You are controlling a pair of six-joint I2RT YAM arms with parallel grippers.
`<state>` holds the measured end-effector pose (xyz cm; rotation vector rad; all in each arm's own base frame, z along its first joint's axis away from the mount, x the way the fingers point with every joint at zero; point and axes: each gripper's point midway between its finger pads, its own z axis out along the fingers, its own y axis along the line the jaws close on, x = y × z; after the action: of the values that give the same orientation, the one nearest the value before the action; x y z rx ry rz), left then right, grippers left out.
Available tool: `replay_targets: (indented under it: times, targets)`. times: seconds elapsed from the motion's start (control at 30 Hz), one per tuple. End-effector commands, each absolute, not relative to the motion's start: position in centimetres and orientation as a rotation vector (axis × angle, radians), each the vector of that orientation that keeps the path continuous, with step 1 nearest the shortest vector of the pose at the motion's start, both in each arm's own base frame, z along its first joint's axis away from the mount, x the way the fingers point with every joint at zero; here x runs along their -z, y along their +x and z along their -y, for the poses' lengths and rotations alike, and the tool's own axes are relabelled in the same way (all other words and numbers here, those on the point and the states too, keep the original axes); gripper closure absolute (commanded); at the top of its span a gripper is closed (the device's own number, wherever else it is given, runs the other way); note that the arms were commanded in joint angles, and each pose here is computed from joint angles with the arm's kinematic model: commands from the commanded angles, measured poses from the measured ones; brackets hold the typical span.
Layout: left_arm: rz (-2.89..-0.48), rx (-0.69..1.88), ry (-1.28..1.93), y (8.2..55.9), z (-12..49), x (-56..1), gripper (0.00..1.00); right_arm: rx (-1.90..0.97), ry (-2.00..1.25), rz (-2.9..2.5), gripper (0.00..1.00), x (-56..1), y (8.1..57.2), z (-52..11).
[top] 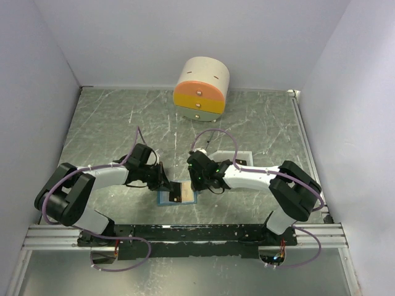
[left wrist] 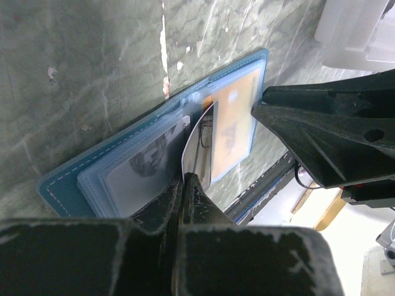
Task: Put the credit cards into the card holder
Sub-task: Insert the credit card into the card holder.
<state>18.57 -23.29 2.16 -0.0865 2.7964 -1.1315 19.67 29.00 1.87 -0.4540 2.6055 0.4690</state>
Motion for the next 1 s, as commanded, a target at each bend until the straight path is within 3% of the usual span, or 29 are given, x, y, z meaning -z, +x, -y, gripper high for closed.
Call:
replay_targets:
  times: [0.0,0.97]
  targets:
    - [-2.796,0.945,-0.141,19.35,21.51,-0.08,0.93,-0.444,-0.462,-2.626,0.79,-1.34,18.89,-28.34]
    - [-2.721,1.045,-0.222,19.03,22.11,-0.06,0.93,-0.512,-0.377,-2.638,0.81,-1.69,18.56,-28.98]
